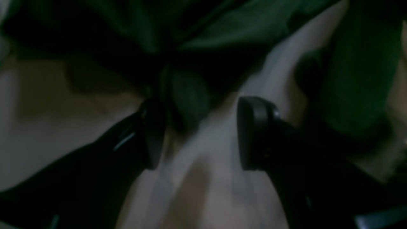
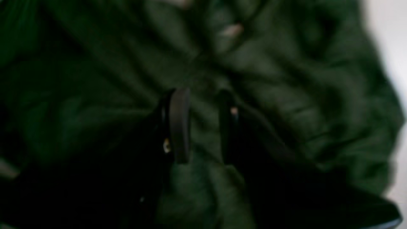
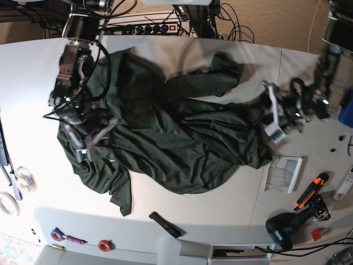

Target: Layout the t-shirt on the table in an organized manner, then fold the t-shirt properly

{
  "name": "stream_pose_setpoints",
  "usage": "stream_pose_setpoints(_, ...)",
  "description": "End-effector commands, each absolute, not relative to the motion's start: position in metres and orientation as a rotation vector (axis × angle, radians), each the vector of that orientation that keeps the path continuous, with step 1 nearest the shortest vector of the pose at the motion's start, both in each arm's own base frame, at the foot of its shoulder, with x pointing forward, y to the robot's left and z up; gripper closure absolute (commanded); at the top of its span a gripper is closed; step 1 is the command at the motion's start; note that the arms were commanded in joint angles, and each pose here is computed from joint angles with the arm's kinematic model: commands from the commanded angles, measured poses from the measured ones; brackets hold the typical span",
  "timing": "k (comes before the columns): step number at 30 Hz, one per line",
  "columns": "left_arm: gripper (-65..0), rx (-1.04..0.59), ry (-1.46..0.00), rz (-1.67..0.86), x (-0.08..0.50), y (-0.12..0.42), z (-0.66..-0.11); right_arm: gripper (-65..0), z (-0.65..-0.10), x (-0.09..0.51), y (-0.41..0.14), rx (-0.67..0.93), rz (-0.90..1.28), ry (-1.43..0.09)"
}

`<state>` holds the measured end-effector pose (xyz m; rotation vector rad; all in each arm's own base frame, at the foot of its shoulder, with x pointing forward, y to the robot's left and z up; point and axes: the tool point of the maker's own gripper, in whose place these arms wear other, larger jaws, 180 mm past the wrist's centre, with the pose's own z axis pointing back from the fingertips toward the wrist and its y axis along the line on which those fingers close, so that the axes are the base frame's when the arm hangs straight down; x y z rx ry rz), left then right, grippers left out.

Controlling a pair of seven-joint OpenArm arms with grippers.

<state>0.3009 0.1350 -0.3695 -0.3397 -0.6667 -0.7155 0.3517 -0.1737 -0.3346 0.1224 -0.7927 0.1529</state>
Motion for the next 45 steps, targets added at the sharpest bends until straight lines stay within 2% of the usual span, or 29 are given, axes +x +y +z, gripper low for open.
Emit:
stream_pose_setpoints(1,-33.4,-0.319,-0.74,-0.709,0.317,0.134,-0.354,-15.5,-0.32,0.359,-0.168,0.144,0.176,-0.836)
stream_pose_setpoints(3,-33.1,-0.312,-0.76,-0.698,0.321,0.126,-0.355,-15.5,-0.331,0.348,-0.16,0.173,0.192,-0.802)
stream_pose_setpoints(7,-28.0,-0.329,-0.773,-0.694,0.321,0.115,-0.356,-15.5,-0.356,0.323,-0.159,0.181,0.191,-0.731)
stream_pose_setpoints(16,-26.1,-0.256,-0.756,-0.715,0.324,0.124,-0.364,-15.5,-0.404,0.263,-0.168,0.132,0.184,-0.6)
stream_pose_setpoints(22,-23.9,-0.255,-0.758,-0.713,0.324,0.125,-0.365,-15.5,-0.416,0.245,-0.174,0.109,0.188,-0.544)
stream_pose_setpoints(27,-23.2,-0.244,-0.711,-0.669,0.322,0.14,-0.386,-15.5,-0.417,0.242,-0.18,0.092,0.194,-0.528)
stream_pose_setpoints(29,-17.6,-0.244,-0.699,-0.638,0.322,0.146,-0.394,-15.5,-0.417,0.242,-0.181,0.09,0.194,-0.528)
stream_pose_setpoints(32,-0.5,-0.237,-0.686,-0.629,0.321,0.149,-0.397,-15.5,-0.417,0.242,-0.181,0.089,0.194,-0.528)
stream_pose_setpoints(36,0.0,-0.227,-0.637,-0.651,0.314,0.159,-0.393,-15.5,-0.42,0.24,-0.192,0.019,0.211,-0.506)
stream_pose_setpoints(45,0.0,-0.316,-0.548,-0.712,0.292,0.19,-0.361,-15.5,-0.408,0.245,-0.247,-0.164,0.177,-0.509)
